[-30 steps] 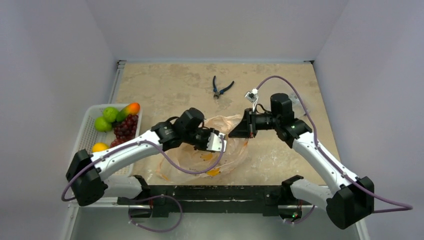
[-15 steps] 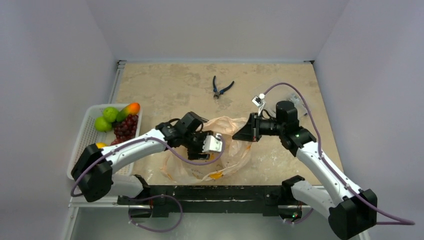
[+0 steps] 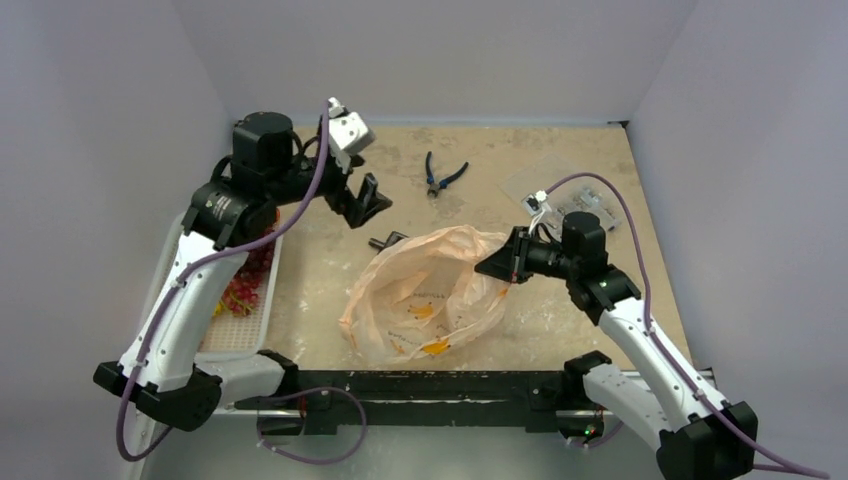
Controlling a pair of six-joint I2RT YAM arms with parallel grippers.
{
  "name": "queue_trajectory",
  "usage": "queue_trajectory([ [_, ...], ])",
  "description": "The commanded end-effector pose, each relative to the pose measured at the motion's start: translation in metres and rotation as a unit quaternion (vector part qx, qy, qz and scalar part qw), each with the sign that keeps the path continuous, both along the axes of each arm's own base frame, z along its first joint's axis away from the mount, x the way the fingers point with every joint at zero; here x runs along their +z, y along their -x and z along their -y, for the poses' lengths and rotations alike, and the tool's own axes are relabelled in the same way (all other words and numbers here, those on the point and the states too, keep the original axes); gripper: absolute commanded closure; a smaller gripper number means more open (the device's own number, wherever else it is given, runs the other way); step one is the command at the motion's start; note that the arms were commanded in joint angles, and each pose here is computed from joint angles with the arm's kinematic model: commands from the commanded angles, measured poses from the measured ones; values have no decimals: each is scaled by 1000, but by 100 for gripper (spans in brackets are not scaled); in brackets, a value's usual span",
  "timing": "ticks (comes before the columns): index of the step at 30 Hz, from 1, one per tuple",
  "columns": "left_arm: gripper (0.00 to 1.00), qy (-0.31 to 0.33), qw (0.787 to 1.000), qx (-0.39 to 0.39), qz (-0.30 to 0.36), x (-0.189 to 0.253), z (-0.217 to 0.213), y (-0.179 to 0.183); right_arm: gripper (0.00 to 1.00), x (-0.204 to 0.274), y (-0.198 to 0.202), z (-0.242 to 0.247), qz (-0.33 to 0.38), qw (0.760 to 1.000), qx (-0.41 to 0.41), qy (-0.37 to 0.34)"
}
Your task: Place the fake fruits into the plastic bag and tie a complex knot
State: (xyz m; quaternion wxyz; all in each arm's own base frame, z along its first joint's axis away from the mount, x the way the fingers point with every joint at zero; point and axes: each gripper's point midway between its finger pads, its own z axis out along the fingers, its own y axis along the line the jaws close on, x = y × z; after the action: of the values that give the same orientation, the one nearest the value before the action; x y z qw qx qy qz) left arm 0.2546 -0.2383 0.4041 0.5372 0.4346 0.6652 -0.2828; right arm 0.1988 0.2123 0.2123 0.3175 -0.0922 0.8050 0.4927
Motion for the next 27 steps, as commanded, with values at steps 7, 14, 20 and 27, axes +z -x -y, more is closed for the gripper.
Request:
queue_trajectory([
  [7, 0, -182, 906, 319, -211, -118, -225, 4, 100, 21, -8, 4, 38, 999, -15, -5],
  [14, 0, -259, 799, 426, -335, -189, -323, 64, 100, 22, -11, 2, 52, 999, 3, 7],
  [20, 1, -318, 781, 406, -352, -242, -376, 80, 100, 26, -8, -4, 60, 997, 38, 1],
  [27, 3, -341, 797, 354, -351, -258, -394, 60, 100, 26, -4, -1, 70, 996, 48, 18],
])
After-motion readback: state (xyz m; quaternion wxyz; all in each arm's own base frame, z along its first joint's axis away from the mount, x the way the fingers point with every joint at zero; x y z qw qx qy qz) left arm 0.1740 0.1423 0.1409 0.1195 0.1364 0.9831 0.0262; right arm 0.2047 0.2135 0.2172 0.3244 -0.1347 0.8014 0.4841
